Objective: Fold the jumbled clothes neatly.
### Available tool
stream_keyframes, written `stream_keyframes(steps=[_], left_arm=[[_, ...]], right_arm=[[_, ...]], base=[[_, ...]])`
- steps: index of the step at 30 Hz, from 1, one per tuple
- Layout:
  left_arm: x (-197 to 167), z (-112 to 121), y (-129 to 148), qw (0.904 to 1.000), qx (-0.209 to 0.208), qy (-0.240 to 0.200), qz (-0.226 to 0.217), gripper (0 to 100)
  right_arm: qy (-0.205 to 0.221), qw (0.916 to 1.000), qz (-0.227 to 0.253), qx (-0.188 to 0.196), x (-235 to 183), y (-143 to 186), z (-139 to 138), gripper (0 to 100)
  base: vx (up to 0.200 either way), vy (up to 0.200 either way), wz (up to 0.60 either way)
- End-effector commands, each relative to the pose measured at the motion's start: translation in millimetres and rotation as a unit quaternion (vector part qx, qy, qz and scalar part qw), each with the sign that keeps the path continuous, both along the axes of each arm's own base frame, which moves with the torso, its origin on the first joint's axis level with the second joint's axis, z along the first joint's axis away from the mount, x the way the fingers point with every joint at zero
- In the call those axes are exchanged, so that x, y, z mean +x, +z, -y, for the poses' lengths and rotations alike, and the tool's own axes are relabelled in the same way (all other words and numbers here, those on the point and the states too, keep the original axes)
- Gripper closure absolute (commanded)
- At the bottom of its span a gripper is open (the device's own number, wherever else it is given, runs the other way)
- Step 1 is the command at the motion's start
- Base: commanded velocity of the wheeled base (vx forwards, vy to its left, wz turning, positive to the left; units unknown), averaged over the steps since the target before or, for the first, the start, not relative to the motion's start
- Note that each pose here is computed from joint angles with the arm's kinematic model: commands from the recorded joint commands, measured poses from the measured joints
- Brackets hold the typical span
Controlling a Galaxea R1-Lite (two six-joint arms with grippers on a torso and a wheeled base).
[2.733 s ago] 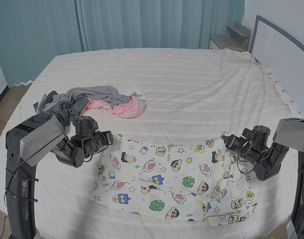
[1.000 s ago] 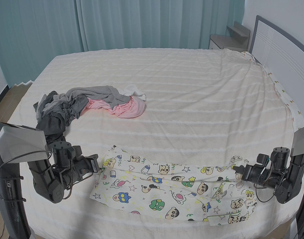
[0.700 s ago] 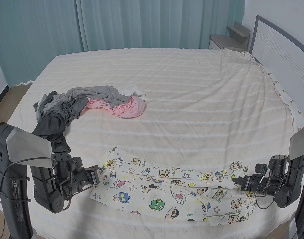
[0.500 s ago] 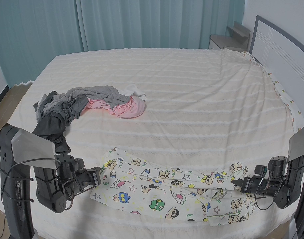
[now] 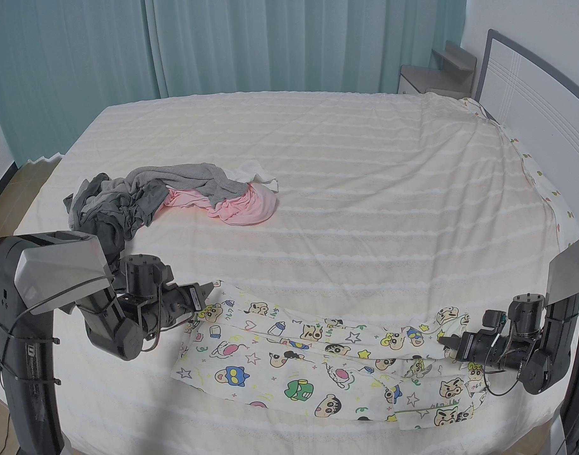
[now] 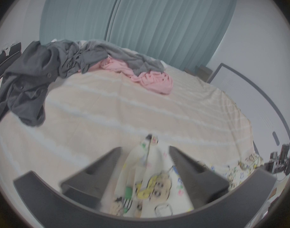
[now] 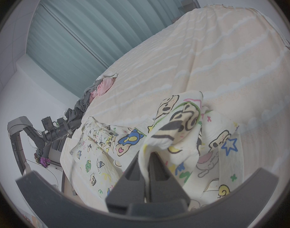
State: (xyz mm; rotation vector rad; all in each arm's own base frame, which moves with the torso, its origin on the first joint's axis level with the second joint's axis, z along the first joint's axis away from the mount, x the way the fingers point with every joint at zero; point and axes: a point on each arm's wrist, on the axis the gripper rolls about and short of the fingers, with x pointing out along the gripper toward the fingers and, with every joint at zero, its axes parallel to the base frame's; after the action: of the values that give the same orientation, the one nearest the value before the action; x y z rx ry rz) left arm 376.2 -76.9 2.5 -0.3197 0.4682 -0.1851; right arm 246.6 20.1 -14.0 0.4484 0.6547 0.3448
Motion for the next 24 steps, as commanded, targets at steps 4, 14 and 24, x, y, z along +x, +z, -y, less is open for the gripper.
stream_keyframes(steps=[4, 14, 24], left_arm=[[21, 11, 17, 0.999, -0.01, -0.032, -0.028, 0], [19, 23, 8, 0.9956, -0.02, -0.075, -0.053, 0], [18, 25, -13, 0.9933, -0.021, -0.083, -0.078, 0]], right_arm=[[0.0, 1.0, 0.007, 0.006, 3, 1, 0, 100], [0.0, 1.0, 0.005, 0.005, 3, 0, 0, 100], [0.0, 1.0, 0.005, 0.005, 2, 0, 0, 100]], base=[[0.0, 0.0, 0.0], [0.0, 0.0, 0.0], [0.0, 0.0, 0.0]])
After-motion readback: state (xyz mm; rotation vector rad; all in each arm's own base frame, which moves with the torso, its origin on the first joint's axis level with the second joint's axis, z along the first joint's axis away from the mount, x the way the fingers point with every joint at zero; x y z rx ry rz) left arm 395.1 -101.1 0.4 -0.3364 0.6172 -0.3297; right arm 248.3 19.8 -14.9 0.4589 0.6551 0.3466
